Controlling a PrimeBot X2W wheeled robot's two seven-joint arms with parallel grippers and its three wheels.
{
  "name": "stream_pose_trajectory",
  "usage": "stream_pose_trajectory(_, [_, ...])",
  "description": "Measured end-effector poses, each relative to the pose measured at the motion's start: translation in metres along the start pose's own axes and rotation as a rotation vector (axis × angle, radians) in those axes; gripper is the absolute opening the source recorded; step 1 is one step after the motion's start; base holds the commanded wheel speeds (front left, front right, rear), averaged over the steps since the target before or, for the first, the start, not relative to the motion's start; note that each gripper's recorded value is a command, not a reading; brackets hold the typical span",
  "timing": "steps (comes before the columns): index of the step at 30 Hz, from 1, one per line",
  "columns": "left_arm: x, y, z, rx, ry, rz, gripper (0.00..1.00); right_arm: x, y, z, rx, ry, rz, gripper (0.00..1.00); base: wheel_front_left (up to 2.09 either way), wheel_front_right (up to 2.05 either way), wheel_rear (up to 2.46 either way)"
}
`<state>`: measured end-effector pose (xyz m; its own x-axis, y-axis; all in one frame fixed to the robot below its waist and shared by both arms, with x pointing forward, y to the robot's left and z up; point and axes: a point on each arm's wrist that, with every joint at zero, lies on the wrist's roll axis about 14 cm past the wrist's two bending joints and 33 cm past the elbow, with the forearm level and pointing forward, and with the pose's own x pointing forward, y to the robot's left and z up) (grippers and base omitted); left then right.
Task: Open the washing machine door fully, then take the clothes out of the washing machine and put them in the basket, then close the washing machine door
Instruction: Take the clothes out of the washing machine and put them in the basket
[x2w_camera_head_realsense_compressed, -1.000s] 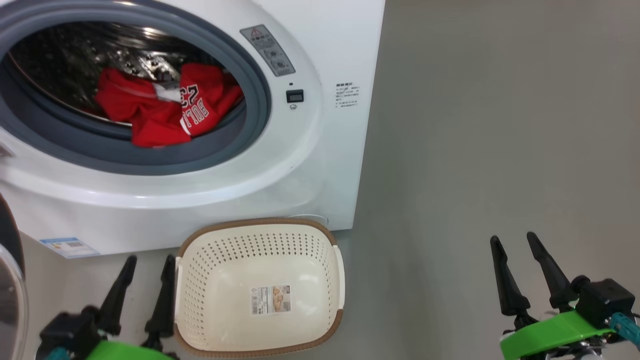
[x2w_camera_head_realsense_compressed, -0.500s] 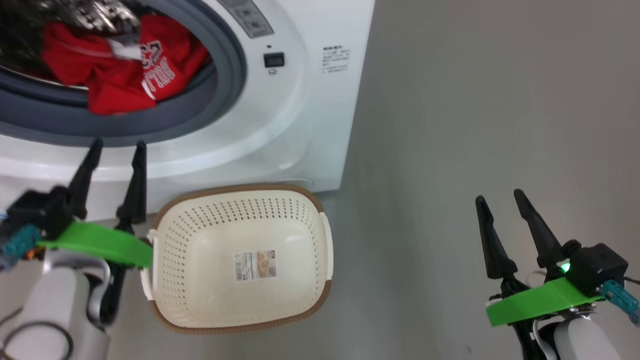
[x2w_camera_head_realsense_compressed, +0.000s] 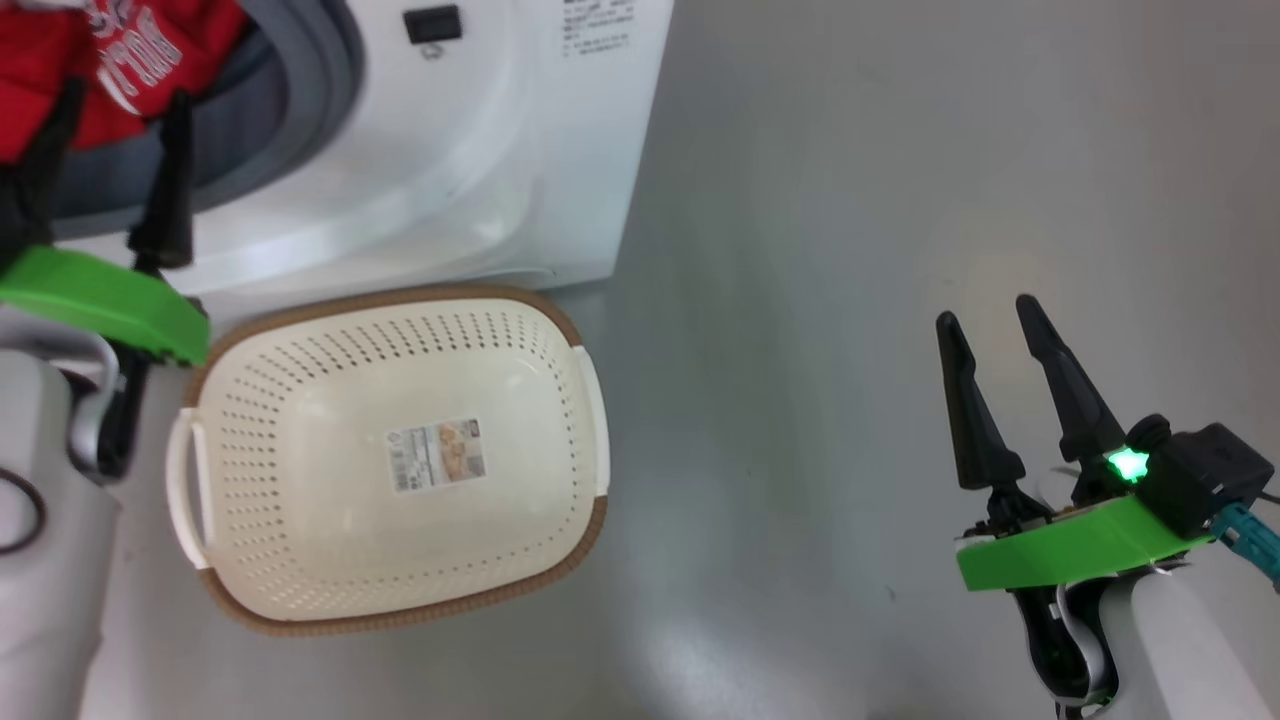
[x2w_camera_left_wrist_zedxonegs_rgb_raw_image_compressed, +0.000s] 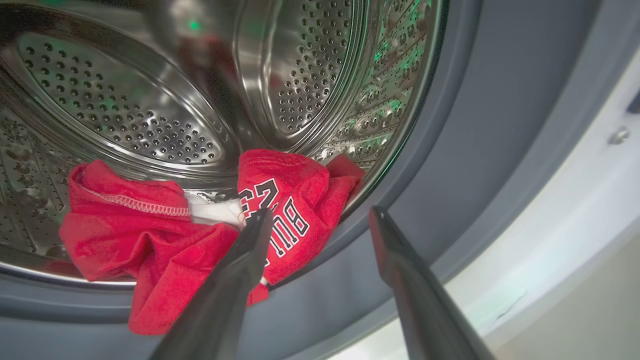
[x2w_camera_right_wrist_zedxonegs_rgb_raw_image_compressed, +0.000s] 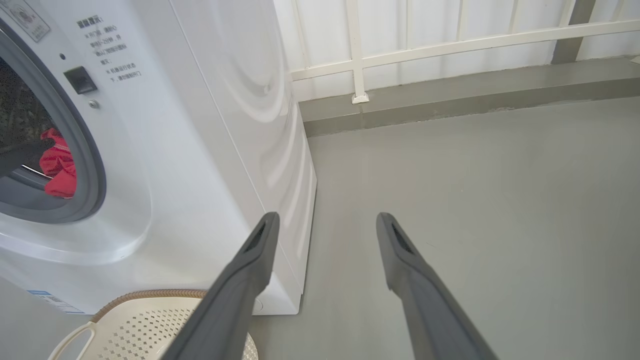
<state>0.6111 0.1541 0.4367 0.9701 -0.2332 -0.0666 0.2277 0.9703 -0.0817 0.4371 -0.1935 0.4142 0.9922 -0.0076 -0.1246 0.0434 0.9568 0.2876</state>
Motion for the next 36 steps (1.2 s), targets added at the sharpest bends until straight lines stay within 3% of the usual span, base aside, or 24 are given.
stream_pose_trajectory(16, [0.063,0.006,-0.042,0.073,0.085,-0.038,1.0,0.007,-0.023,-0.017,-0.015,0.043,-0.055,1.0,0.0,0.0,0.0])
stream_pose_trajectory(31, [0.078,0.005,-0.056,0.119,0.128,-0.054,1.0,0.001,-0.028,-0.019,-0.025,0.055,-0.071,1.0,0.0,0.0,0.0])
stream_pose_trajectory(32, [0.078,0.005,-0.056,0.119,0.13,-0.053,0.95,0.001,-0.028,-0.018,-0.025,0.054,-0.071,1.0,0.0,0.0,0.0])
stream_pose_trajectory(33, [0.078,0.006,-0.057,0.119,0.134,-0.05,0.53,0.001,-0.028,-0.018,-0.025,0.053,-0.071,1.0,0.0,0.0,0.0])
stream_pose_trajectory(34, [0.078,0.006,-0.057,0.118,0.136,-0.048,0.21,0.001,-0.028,-0.018,-0.023,0.052,-0.072,1.0,0.0,0.0,0.0])
stream_pose_trajectory(35, [0.077,0.007,-0.058,0.118,0.138,-0.047,0.0,0.001,-0.028,-0.017,-0.022,0.051,-0.072,1.0,0.0,0.0,0.0])
stream_pose_trajectory(36, [0.077,0.007,-0.057,0.118,0.139,-0.046,0.0,0.001,-0.028,-0.017,-0.021,0.051,-0.071,1.0,0.0,0.0,0.0])
